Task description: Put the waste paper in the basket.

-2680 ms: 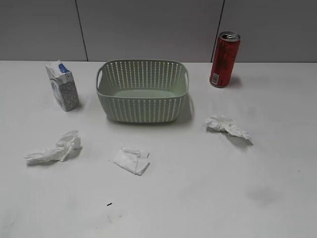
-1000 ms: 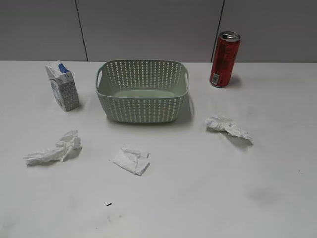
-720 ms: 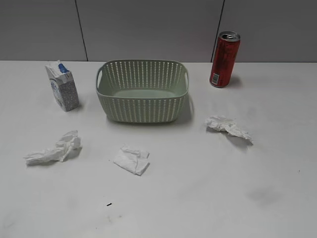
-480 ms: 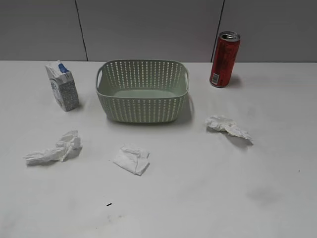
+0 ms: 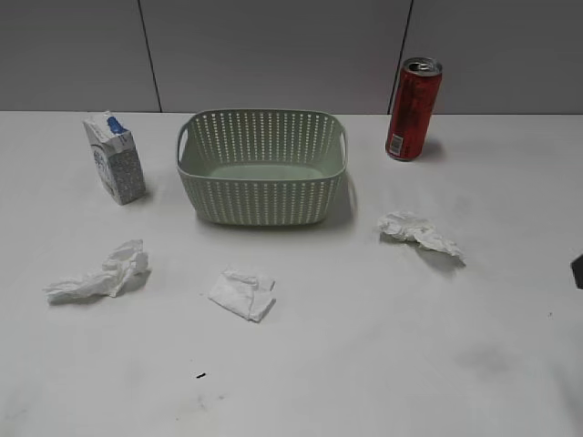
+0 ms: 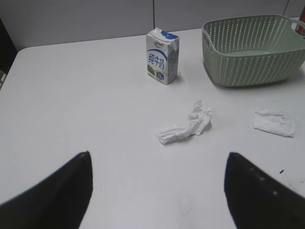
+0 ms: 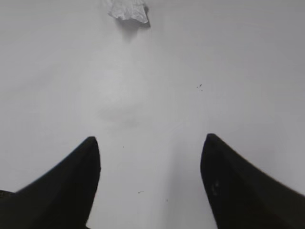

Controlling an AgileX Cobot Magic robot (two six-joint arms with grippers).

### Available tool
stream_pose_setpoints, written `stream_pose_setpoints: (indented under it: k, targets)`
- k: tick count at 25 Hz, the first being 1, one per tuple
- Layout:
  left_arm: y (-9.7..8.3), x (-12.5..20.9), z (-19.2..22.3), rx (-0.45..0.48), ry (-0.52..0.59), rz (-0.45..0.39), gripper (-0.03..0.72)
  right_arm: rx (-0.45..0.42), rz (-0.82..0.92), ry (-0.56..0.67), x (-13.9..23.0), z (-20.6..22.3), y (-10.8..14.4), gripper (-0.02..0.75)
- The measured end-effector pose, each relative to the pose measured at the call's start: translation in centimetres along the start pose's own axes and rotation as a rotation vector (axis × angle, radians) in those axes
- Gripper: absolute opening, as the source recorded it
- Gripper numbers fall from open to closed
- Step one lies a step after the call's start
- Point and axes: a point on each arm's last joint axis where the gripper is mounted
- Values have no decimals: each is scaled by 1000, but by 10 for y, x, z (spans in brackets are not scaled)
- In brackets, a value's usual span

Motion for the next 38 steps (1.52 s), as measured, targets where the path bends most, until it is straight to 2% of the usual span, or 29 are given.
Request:
stream_pose_setpoints:
  k: [5,9,14,18,22,28,34,38]
  targets:
    - [0,0,0,-5,-1,3,605,-38,16,150,-35,47,-11,501]
    - [1,0,0,-7,-1,4,596,-64,-4,216,-63,82,-18,501]
    - [1,0,0,-7,-1,4,594,-103,-89,274,-91,126,-5,502]
    - [1,0,0,-7,0,4,593,-123,-182,276,-108,161,18,557]
    - [1,0,0,-7,0,4,593,-121,-231,220,-123,191,33,596]
    - [1,0,0,-7,0,4,593,-81,-253,149,-126,225,32,592]
    - [1,0,0,-7,0,4,591,-66,-239,196,-112,251,32,568]
    - [1,0,0,-7,0,4,586,-66,-235,208,-110,257,32,505]
Point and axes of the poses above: a point on each arm's last joint axis where the gripper is mounted, z pointing out along that axis toward the gripper, y along the wrist's bending axis when the last joint is at zero, x = y × z, and after that the axes turned 14 degrees about -z, right-handed
